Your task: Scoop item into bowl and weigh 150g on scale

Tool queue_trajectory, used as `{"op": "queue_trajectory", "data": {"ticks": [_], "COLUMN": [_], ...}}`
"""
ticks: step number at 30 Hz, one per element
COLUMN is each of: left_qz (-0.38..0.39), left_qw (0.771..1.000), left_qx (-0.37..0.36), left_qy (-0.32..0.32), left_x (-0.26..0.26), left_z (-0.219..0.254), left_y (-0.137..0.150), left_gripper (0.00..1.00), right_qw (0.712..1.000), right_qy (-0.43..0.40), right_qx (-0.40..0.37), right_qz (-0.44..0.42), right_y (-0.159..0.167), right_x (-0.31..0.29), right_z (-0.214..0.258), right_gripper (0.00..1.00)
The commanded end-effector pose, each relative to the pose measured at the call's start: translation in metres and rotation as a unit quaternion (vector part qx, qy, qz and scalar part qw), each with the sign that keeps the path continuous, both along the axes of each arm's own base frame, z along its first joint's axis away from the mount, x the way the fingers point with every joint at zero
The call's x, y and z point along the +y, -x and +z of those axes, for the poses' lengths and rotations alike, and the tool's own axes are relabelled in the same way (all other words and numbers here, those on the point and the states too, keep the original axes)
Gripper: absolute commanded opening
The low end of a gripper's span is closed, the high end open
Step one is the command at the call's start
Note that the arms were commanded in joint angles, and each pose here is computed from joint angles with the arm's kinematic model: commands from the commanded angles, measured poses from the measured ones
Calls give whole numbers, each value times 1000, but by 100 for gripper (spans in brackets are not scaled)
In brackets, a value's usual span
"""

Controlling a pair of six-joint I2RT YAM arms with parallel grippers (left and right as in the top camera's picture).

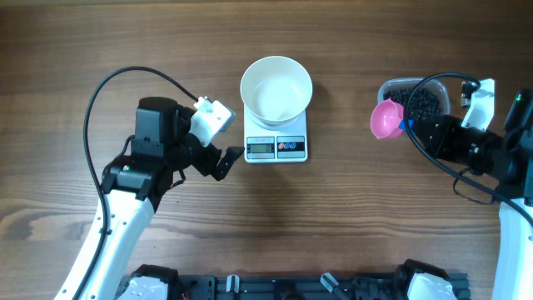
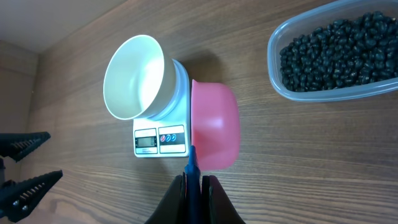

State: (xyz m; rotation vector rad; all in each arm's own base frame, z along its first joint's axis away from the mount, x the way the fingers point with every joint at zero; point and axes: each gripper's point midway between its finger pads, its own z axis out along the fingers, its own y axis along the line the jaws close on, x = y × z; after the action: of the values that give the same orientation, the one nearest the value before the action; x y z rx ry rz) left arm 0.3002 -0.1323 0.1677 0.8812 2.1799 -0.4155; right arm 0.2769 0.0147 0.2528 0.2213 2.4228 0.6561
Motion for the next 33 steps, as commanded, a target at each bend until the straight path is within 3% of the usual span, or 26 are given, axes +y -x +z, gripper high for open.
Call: {"op": "queue_trajectory", "data": {"ticks": [1,29,33], "left_qz": [-1,-1,4], "left_qw": [1000,1000,999], "left_qx": [-1,-1,-8], "left_qy": [-8,-8,-36], "left_x": [3,3,11], "left_z": [-4,-4,-8], "left_y": [-1,-1,-3], "left_gripper": [100,100,100], "right_qw": [1000,1000,1000], "right_qy": [10,8,8], "right_qx": [-7,-2,1], "right_qz": [1,1,3], "right_y": [-2,0,2], "right_x": [-3,-2,-2], "right_z": [5,4,3], "right_gripper": [4,4,4]}}
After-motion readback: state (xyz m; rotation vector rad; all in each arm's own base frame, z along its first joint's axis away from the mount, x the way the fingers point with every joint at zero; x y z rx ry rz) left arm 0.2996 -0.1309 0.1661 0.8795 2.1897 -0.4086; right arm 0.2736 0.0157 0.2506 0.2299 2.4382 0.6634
